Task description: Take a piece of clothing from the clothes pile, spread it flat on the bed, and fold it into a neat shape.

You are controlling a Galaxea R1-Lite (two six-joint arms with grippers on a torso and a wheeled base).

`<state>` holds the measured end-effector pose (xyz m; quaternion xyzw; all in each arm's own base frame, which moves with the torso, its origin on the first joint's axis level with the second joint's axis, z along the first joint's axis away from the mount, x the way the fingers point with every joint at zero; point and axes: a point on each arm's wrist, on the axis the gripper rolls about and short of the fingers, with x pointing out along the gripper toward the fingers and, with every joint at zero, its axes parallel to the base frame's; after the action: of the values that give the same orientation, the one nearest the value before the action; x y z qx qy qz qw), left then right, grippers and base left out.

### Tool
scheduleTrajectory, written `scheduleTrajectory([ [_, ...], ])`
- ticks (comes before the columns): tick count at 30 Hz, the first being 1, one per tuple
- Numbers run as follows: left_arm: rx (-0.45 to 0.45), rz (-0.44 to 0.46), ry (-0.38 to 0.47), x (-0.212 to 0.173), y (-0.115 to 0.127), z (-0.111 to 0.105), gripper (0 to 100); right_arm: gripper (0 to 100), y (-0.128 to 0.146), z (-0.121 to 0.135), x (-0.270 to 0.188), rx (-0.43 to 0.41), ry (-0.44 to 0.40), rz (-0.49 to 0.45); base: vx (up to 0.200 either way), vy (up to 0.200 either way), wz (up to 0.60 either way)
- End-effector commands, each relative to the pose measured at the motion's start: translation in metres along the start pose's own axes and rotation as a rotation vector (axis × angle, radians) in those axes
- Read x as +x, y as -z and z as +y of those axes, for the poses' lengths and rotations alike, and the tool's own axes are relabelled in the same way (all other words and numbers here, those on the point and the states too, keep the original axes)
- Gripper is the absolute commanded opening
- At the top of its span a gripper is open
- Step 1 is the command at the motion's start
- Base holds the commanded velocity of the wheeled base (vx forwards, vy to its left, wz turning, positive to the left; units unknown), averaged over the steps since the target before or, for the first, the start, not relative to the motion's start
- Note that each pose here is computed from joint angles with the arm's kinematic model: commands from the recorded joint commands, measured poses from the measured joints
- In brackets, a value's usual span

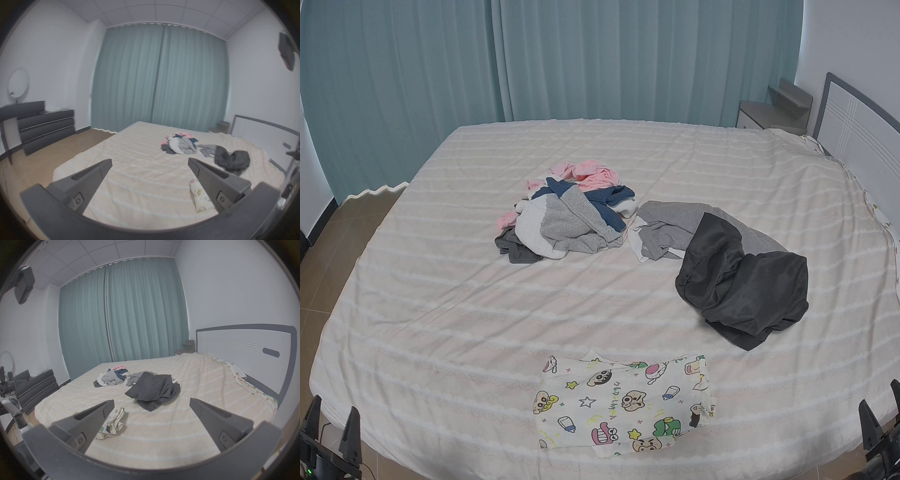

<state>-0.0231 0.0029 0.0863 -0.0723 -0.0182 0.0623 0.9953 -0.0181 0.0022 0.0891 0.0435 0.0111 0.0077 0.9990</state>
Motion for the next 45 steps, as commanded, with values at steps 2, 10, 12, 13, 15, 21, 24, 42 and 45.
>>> scheduleTrajectory([
  [2, 0.121, 0.036, 0.137, -0.0002, 0.0100, -0.0018, 100, 100, 0.0085, 0.0001, -0.0012, -0.073, -0.083, -0.016, 0.000, 0.000, 0.00],
  [10, 0.120, 0.047, 0.161, -0.0004, 0.0112, -0.0022, 100, 100, 0.0108, -0.0006, -0.0045, -0.189, -0.083, -0.048, 0.000, 0.000, 0.00],
  [12, 0.123, 0.047, 0.159, -0.0004, 0.0112, -0.0021, 100, 100, 0.0112, -0.0015, -0.0044, -0.149, -0.047, -0.042, 0.000, 0.000, 0.00],
  [13, 0.124, 0.047, 0.159, -0.0004, 0.0112, -0.0021, 100, 100, 0.0113, -0.0017, -0.0044, -0.142, -0.041, -0.041, 0.000, 0.000, 0.00],
  [15, 0.134, 0.044, 0.153, -0.0004, 0.0110, -0.0020, 100, 100, 0.0115, -0.0018, -0.0044, -0.117, -0.035, -0.039, 0.000, 0.000, 0.00],
  [21, 0.133, 0.044, 0.136, -0.0002, 0.0114, -0.0016, 100, 100, 0.0113, -0.0018, -0.0044, 0.016, -0.036, -0.038, 0.000, 0.000, 0.00],
  [24, 0.131, 0.045, 0.149, -0.0002, 0.0114, -0.0019, 100, 100, 0.0106, -0.0017, -0.0044, 0.045, -0.039, -0.045, 0.000, 0.000, 0.00],
  [42, 0.131, 0.046, 0.150, -0.0002, 0.0114, -0.0019, 100, 100, 0.0113, -0.0008, -0.0044, -0.175, -0.077, -0.043, 0.000, 0.000, 0.00],
  [45, 0.131, 0.046, 0.150, -0.0002, 0.0114, -0.0019, 100, 100, 0.0111, -0.0007, -0.0044, -0.159, -0.084, -0.044, 0.000, 0.000, 0.00],
])
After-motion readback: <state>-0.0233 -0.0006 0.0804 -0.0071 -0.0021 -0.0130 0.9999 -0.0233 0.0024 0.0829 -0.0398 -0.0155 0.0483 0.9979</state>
